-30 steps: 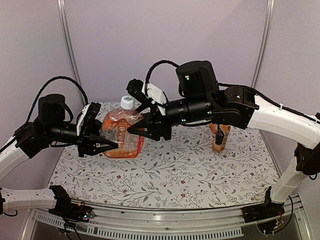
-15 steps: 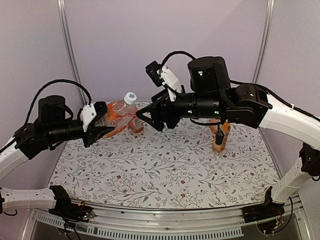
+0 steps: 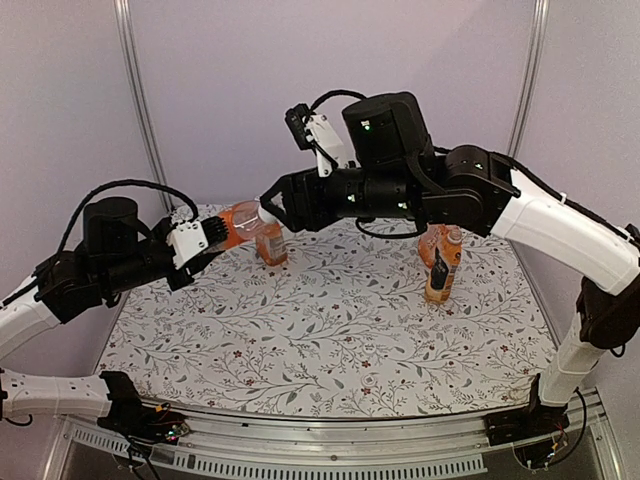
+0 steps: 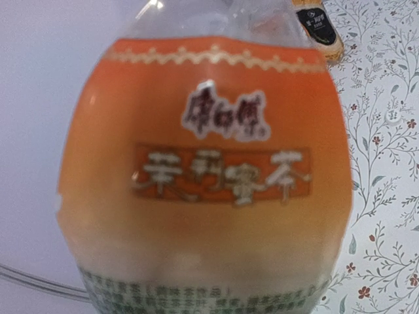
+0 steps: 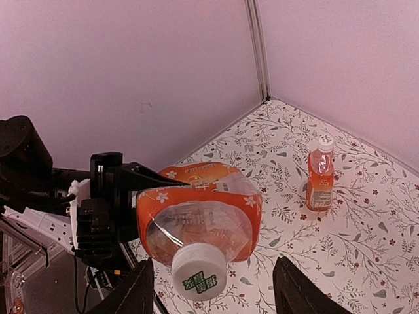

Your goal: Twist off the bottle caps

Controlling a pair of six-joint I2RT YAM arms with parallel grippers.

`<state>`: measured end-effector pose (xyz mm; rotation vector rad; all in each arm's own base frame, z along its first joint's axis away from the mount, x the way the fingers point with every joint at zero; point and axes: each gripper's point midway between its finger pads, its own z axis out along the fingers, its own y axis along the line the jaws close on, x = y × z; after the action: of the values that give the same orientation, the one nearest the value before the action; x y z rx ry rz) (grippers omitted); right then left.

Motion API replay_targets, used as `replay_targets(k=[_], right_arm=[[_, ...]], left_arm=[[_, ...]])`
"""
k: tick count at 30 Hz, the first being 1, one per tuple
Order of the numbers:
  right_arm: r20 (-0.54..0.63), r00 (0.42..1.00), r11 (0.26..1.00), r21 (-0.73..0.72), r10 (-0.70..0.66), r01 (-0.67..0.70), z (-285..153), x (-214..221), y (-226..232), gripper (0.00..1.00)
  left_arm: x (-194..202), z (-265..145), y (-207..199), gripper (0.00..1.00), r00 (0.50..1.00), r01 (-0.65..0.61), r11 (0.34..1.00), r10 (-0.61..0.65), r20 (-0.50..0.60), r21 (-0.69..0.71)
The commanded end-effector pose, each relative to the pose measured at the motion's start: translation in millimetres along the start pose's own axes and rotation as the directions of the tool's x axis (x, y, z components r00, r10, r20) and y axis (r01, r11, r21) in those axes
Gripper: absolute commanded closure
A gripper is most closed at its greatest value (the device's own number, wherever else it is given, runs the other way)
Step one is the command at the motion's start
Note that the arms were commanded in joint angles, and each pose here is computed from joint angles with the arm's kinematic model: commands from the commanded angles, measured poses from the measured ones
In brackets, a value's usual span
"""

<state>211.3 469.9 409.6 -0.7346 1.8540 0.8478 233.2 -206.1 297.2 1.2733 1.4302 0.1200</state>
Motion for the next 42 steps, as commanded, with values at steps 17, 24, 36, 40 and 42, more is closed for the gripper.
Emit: replay_targets(k=[17,24,36,40,42], right_arm=[[-0.134,0.989,0.995,-0.067,0.06,-0.069,24,27,1,0.72],[-0.167,0.986,0.986,-0.164,-0.018,-0.01,23,35,16,1.0],[-0.04,0.723,0.587,-0.616,-0.69,0.526,-56,112,74,1.0],[0.002,0.577,0.449,-0.626,-0.817,0.638,-59,132,74,1.0],[0.005,0.553,0.429,-0.626,-0.833,0.651,-57,136,73,1.0]], left_arm=[[-5,4,-2,0.82,1.0,-0.017,1.0,0.018,0.02,-0.011],[-12,-1,-14,0.85,0.998,-0.018,0.998,0.013,0.066,0.064],[-69,-96,-119,0.87,0.91,0.112,0.597,-0.383,0.159,0.795],[-69,-94,-122,0.89,0.905,0.123,0.573,-0.399,0.145,0.81],[-70,-91,-121,0.89,0.909,0.119,0.579,-0.389,0.145,0.807]])
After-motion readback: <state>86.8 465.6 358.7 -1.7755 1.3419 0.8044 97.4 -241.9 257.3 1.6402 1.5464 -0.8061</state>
